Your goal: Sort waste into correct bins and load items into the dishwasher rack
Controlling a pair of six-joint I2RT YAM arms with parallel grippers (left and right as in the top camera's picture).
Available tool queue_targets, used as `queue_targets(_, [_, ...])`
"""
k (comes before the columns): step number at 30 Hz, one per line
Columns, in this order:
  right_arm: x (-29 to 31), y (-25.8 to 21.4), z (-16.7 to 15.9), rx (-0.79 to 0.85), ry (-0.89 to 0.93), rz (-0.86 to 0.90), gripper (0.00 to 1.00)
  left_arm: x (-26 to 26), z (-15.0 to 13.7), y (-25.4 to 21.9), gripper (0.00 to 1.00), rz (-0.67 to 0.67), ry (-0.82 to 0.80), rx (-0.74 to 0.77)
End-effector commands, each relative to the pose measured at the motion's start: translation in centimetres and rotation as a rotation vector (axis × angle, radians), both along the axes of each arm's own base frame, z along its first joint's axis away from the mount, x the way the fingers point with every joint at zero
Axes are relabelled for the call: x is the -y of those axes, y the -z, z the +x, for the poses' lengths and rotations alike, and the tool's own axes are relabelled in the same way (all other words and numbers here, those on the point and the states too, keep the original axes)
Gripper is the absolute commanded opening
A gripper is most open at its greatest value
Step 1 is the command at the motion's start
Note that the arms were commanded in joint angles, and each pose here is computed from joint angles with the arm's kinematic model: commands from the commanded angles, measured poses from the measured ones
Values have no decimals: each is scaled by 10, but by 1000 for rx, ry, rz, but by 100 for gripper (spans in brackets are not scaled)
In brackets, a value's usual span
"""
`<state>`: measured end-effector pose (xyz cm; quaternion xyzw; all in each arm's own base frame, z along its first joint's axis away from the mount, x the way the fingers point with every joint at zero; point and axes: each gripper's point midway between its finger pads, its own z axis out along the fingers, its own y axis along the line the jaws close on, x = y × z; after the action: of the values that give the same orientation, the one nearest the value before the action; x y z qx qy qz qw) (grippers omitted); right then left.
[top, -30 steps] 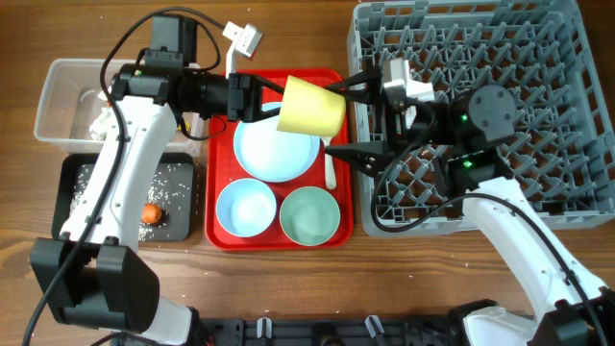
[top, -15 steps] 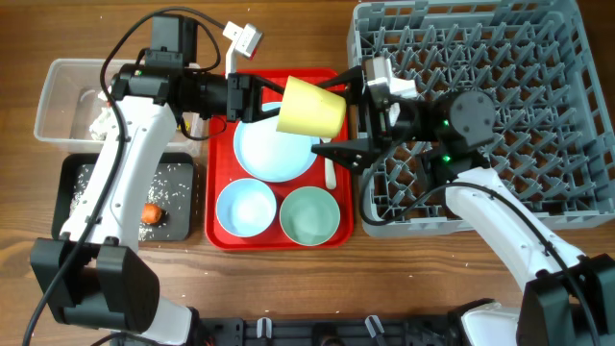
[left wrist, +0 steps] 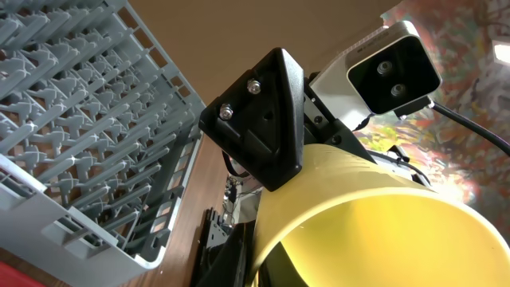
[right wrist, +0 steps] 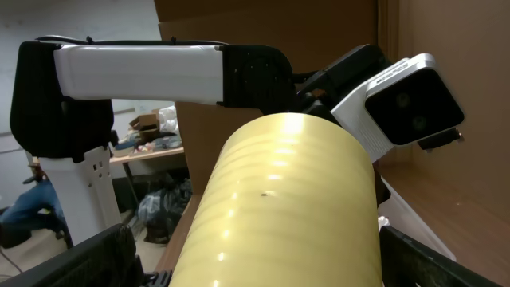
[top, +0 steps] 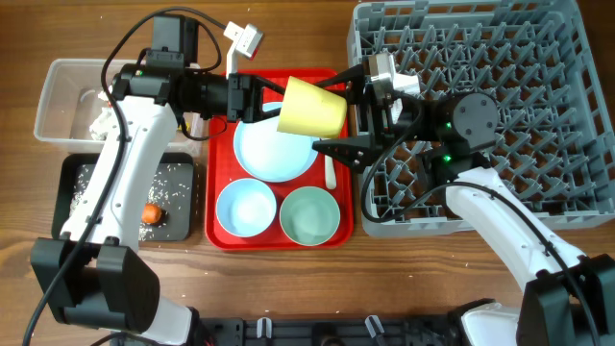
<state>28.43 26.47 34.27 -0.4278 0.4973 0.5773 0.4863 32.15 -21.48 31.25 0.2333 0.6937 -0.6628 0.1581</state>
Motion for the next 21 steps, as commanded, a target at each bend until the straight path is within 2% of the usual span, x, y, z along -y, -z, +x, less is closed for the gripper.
queue_targets(1, [-5,-4,-10,20,-50,-10,98,0,5,3,4,19,-12,17])
queue_targets(21, [-13,12,6,-21,-21,-8,90,0,5,3,4,20,-13,18])
